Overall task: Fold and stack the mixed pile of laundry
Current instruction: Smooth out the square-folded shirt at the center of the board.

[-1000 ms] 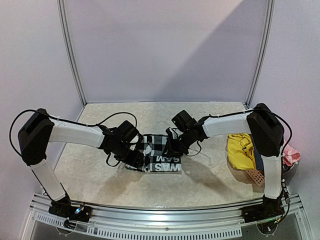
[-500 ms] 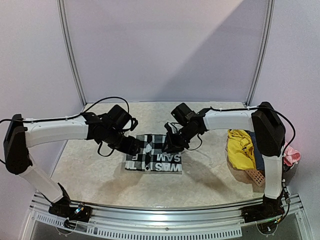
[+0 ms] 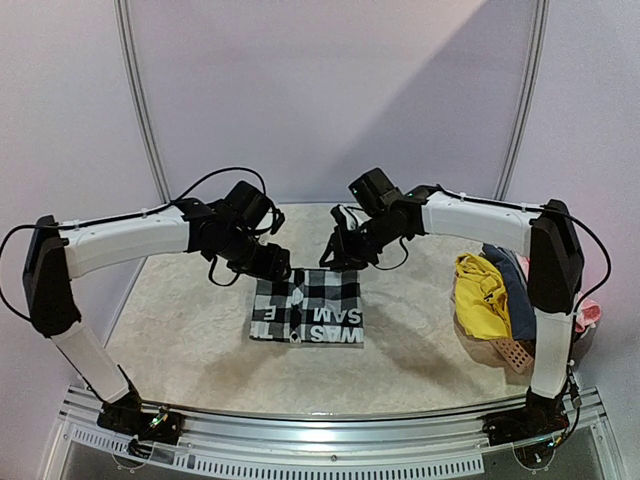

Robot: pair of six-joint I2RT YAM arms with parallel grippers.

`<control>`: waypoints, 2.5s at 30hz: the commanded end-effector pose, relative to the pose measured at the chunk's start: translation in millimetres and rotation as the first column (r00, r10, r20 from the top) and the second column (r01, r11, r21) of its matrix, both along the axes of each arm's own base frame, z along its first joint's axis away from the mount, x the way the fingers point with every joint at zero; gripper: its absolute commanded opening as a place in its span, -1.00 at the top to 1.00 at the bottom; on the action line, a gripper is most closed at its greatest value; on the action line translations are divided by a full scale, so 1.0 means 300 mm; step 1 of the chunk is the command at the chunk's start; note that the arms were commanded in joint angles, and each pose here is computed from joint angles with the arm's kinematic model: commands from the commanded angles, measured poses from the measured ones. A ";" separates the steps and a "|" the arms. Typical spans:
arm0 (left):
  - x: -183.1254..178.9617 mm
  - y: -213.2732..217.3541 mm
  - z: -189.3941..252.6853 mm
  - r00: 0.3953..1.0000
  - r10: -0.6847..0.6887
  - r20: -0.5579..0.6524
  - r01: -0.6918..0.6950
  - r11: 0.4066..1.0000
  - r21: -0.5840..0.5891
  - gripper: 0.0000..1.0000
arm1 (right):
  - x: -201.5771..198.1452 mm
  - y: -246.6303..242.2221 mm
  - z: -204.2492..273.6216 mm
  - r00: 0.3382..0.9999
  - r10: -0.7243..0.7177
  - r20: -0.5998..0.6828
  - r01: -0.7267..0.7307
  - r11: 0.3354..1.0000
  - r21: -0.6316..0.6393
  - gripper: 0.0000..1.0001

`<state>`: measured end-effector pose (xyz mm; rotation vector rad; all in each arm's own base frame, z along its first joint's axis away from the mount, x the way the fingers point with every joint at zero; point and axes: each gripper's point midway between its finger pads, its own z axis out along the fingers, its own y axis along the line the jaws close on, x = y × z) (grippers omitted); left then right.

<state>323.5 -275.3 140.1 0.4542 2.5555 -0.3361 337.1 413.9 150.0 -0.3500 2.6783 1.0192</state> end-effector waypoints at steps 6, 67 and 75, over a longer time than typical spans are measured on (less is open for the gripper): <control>0.111 -0.015 -0.099 0.997 0.003 -0.083 -0.003 1.000 0.001 -0.38 | 0.116 -0.067 -0.095 0.993 -0.086 -0.080 0.085 0.996 -0.011 0.46; 0.178 0.072 -0.058 0.991 0.069 -0.119 -0.074 0.996 -0.044 -0.37 | 0.330 -0.147 0.115 0.983 -0.087 0.162 0.079 0.995 0.055 0.30; 0.055 0.011 -0.067 0.991 0.019 -0.130 -0.026 0.998 -0.060 -0.35 | 0.148 -0.133 0.022 0.995 -0.067 0.081 0.064 0.997 0.036 0.34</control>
